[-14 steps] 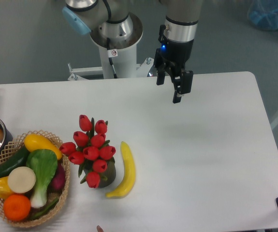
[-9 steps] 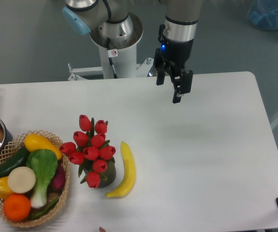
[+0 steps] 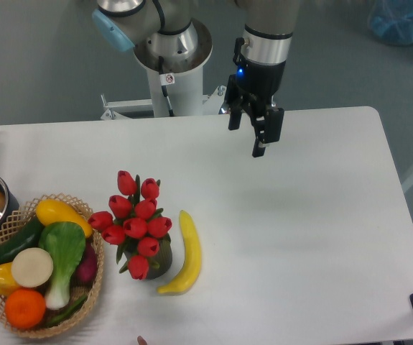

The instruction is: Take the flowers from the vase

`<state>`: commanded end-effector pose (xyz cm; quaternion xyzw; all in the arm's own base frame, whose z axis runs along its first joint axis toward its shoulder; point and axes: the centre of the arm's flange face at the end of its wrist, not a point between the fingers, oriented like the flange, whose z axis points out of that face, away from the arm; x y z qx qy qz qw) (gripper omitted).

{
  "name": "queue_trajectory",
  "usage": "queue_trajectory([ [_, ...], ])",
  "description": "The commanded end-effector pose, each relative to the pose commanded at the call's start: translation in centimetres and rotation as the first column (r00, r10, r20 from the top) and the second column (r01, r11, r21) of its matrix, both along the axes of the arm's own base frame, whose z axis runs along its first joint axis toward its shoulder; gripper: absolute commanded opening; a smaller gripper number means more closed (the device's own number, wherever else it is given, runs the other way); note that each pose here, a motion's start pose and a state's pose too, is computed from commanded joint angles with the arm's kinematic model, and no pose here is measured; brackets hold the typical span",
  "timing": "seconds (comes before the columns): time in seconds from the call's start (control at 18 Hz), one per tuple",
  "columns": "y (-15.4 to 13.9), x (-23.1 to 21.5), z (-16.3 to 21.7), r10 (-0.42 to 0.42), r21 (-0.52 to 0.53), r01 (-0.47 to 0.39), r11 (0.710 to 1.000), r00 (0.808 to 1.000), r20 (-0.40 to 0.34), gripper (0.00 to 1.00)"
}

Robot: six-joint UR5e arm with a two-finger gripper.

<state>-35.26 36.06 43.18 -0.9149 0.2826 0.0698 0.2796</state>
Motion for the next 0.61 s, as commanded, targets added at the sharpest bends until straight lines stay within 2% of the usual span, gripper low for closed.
queue_trajectory([
  [0.17, 0.4, 0.0, 0.5, 0.058, 0.022, -0.058, 0.998, 0.998, 0.022, 1.0],
  [0.28, 0.7, 0.2, 0.7, 0.116, 0.047, -0.12, 0.992, 0.989, 0.088, 1.0],
  [0.33, 1.0, 0.3, 0.5, 0.148, 0.066, -0.159, 0.985, 0.978, 0.149, 1.0],
  [0.44, 2.0, 0.0, 0.0, 0.194, 0.108, -0.233, 0.966, 0.938, 0.289, 1.0],
  [0.5, 2.2, 0.0, 0.1, 0.194, 0.124, -0.244, 0.962, 0.927, 0.322, 1.0],
  [0.61, 2.4, 0.1, 0.0, 0.187, 0.133, -0.242, 0.961, 0.925, 0.332, 1.0],
])
